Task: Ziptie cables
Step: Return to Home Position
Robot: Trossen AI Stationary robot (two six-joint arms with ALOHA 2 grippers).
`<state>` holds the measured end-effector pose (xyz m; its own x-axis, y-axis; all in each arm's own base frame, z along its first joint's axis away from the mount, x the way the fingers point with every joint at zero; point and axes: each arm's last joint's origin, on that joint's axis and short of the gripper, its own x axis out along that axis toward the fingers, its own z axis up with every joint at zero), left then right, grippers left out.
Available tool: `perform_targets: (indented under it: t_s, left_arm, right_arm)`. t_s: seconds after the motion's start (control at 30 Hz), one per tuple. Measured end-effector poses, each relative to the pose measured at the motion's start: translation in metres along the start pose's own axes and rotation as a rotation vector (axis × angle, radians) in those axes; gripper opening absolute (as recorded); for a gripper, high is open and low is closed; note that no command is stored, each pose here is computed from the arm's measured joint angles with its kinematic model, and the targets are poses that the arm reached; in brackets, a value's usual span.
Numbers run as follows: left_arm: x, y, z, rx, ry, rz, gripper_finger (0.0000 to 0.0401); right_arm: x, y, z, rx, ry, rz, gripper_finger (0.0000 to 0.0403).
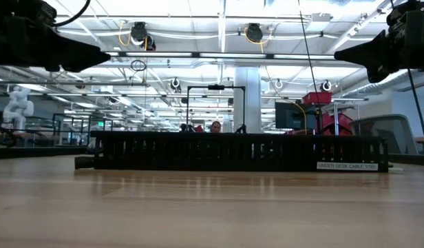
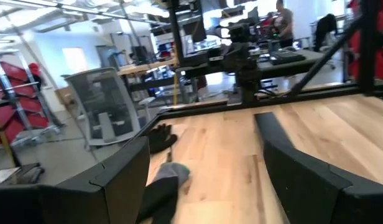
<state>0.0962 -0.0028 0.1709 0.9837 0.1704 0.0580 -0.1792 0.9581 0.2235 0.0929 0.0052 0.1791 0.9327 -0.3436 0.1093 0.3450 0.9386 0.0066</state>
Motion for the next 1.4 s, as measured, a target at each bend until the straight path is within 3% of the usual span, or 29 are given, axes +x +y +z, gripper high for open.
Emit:
perform_targets:
  t_s: [0.33,0.5,0.87,0.93,1.13,1.23,1.4]
  left_arm:
    - [0.001,0.004,-0.001,0.003,0.013,0.040,0.0306]
    - [0.008,-0.001,-0.012,0.041,0.149,-0.003,0.0306]
    - [0.010,-0.002,-0.015,0.051,0.182,-0.022,0.0306]
    - [0.010,-0.002,-0.014,0.049,0.179,-0.020,0.0306]
    - [0.010,-0.002,-0.014,0.050,0.182,-0.021,0.0306]
    - [0.010,-0.002,-0.014,0.050,0.182,-0.022,0.0306]
    - [0.010,-0.002,-0.014,0.050,0.182,-0.022,0.0306]
  right_arm:
    - [0.000,0.000,0.000,0.000,0.000,0.000,0.0000]
    - [0.000,0.000,0.000,-0.001,0.001,0.000,0.0000]
    - [0.001,-0.001,-0.005,0.027,0.048,-0.009,0.0000]
    - [0.001,0.000,-0.005,0.045,0.042,0.053,0.0000]
    - [-0.001,0.009,-0.007,0.128,0.082,0.386,0.0000]
    - [-0.002,0.011,-0.008,0.183,0.103,0.436,0.0000]
    - [-0.002,0.010,-0.007,0.176,0.100,0.435,0.0000]
